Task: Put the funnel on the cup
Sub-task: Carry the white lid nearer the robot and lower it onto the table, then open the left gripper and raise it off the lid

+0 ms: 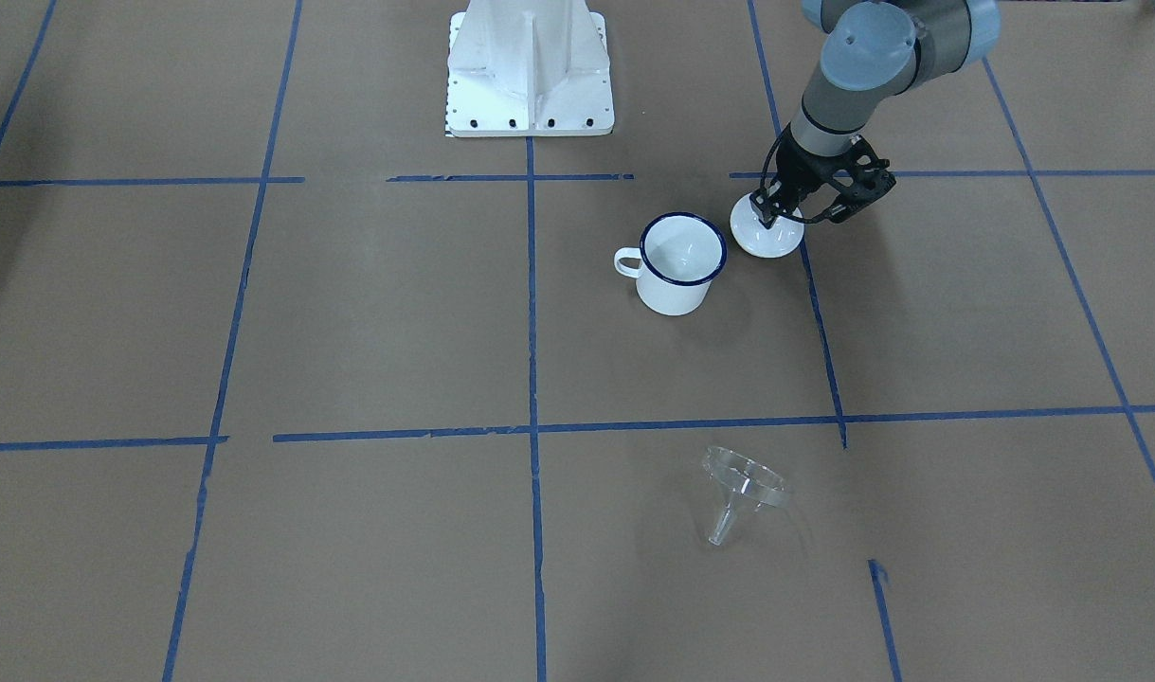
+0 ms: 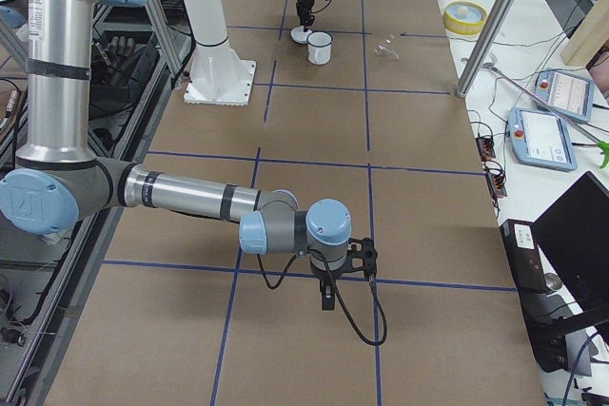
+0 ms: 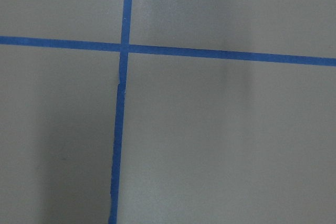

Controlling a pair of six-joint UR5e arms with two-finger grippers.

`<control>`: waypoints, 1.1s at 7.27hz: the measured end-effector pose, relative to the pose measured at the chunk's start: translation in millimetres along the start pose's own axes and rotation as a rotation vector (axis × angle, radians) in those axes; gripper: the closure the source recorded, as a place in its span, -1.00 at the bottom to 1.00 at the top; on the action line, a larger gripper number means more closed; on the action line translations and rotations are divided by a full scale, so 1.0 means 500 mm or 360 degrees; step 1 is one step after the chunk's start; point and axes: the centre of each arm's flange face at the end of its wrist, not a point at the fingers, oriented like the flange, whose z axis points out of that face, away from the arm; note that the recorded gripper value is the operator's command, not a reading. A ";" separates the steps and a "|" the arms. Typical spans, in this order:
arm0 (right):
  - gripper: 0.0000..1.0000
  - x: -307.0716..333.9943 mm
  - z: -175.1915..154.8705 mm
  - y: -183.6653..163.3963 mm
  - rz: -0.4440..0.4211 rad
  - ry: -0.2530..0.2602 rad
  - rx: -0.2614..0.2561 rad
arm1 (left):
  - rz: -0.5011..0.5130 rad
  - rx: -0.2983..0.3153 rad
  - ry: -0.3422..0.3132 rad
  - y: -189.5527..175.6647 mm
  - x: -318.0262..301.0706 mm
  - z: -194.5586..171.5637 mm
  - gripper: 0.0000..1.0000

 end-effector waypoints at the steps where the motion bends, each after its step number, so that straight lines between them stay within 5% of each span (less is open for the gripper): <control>1: -1.00 0.000 0.000 0.000 0.0000 0.0000 0.0000 | -0.0005 -0.0001 0.0003 0.001 0.000 -0.001 -1.00; 5: -1.00 0.000 0.000 0.000 0.0000 0.0000 0.0001 | -0.0036 0.0023 0.0043 -0.003 0.008 -0.070 -1.00; 8: -1.00 0.000 0.000 0.000 0.0000 -0.0001 0.0000 | -0.0238 0.0179 0.0225 -0.154 0.108 -0.172 -1.00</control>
